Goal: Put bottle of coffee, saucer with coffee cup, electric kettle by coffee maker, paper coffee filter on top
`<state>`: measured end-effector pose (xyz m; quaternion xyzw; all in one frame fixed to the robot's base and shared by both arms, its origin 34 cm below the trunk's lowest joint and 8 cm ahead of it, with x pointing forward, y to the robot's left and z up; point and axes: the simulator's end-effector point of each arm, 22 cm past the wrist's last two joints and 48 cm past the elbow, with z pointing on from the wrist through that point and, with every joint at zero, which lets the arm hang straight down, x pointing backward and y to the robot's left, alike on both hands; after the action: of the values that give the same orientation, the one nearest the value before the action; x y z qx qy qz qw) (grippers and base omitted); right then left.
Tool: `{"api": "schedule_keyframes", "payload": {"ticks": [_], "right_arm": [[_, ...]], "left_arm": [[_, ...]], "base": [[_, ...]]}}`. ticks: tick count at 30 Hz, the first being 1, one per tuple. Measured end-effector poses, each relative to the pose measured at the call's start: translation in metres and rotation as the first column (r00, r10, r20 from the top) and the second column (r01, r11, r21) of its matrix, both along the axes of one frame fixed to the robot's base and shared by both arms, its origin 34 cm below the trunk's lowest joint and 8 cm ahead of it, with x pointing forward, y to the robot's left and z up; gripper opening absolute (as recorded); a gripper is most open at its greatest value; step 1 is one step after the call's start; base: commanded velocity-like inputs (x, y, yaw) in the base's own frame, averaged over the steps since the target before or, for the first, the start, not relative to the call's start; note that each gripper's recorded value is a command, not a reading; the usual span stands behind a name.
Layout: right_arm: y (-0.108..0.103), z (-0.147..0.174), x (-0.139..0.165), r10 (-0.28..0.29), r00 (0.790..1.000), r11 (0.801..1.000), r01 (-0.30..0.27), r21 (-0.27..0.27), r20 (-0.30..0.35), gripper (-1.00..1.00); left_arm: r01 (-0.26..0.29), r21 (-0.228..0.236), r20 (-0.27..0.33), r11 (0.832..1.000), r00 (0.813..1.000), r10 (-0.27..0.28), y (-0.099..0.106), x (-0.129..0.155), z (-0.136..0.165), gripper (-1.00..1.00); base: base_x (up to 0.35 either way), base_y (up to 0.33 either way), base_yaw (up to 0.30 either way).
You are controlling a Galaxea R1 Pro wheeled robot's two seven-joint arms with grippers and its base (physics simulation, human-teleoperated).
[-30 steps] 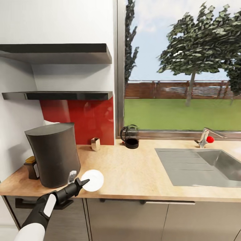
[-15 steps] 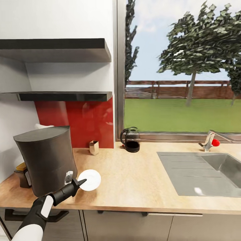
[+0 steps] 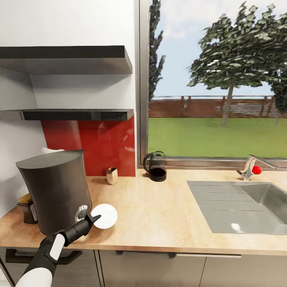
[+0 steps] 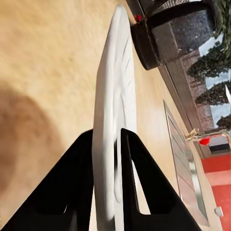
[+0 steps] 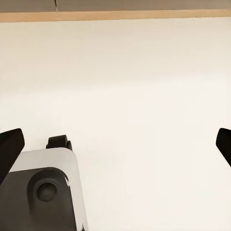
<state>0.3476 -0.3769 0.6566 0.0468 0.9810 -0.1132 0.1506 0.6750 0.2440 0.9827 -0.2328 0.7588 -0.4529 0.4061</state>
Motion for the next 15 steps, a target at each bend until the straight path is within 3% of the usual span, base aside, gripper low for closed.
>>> {"api": "schedule_keyframes", "payload": {"ticks": [3,4,15], "right_arm": [[0.0000,0.0000,0.0000,0.001,1.000,1.000,-0.001,0.000,0.000,1.00],[0.0001,0.0000,0.0000,0.000,1.000,1.000,0.000,0.000,0.000,1.00],[0.0001,0.0000,0.0000,0.000,1.000,1.000,0.000,0.000,0.000,1.00]], "left_arm": [[0.000,0.000,-0.002,1.000,1.000,0.000,0.0005,-0.0002,-0.0004,-1.00],[0.000,0.001,-0.003,1.000,1.000,0.000,0.0006,-0.0003,-0.0008,1.00],[-0.009,0.015,-0.019,1.000,1.000,0.009,0.0045,-0.0006,-0.0054,1.00]], "base": [[0.000,0.000,0.000],[0.000,0.000,0.000],[0.000,0.000,0.000]]}}
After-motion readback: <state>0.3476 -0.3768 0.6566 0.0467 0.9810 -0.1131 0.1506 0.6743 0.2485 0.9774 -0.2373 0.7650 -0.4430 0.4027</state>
